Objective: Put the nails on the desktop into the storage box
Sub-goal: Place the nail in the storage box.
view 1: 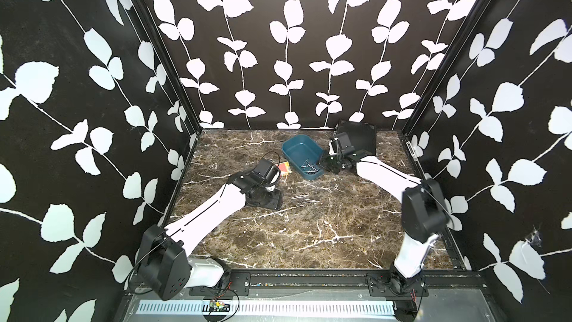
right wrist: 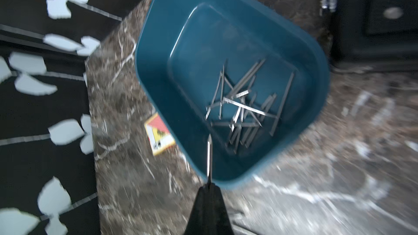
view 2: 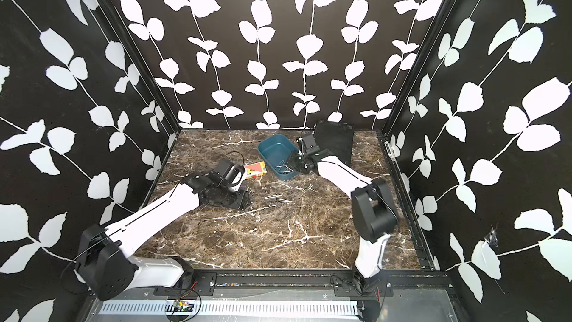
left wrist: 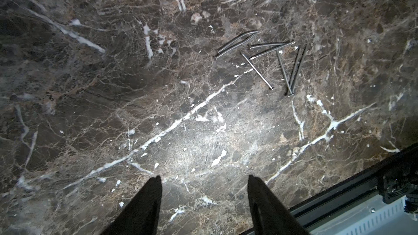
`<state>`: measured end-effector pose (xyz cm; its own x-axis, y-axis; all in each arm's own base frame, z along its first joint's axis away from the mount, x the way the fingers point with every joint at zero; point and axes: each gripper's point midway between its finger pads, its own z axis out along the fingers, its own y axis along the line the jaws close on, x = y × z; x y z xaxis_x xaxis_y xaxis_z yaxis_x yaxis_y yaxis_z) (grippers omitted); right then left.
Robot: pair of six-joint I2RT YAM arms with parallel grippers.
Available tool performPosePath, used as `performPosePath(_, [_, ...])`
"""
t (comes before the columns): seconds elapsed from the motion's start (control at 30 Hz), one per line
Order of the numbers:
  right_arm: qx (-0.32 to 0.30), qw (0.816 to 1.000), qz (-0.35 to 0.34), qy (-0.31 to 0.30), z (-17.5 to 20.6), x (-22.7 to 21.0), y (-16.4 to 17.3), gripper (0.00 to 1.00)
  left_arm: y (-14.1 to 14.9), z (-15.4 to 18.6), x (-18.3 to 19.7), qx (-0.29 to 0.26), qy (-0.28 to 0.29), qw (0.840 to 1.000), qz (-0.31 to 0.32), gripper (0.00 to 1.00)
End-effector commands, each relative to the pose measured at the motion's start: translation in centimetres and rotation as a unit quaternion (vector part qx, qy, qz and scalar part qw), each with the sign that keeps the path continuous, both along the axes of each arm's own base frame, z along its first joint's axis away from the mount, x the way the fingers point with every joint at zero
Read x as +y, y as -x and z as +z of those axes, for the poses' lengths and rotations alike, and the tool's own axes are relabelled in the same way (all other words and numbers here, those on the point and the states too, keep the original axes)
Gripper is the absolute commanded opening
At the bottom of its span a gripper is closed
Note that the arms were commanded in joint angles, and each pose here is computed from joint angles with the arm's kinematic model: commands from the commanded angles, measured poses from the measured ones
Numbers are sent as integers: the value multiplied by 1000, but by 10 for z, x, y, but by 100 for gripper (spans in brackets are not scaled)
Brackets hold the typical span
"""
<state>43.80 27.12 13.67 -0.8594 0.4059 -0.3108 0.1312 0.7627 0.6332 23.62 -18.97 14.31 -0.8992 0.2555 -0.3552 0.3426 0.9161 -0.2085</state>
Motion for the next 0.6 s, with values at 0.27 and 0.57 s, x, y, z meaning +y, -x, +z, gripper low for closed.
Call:
performPosePath(0.27, [-1, 996, -86, -31, -14, 3, -49, 18, -2, -5, 8, 3, -30, 999, -15, 61])
performPosePath(0.57, [-22, 992, 108, 68, 23, -6, 33, 27, -30, -33, -32, 33, -6, 998, -60, 55])
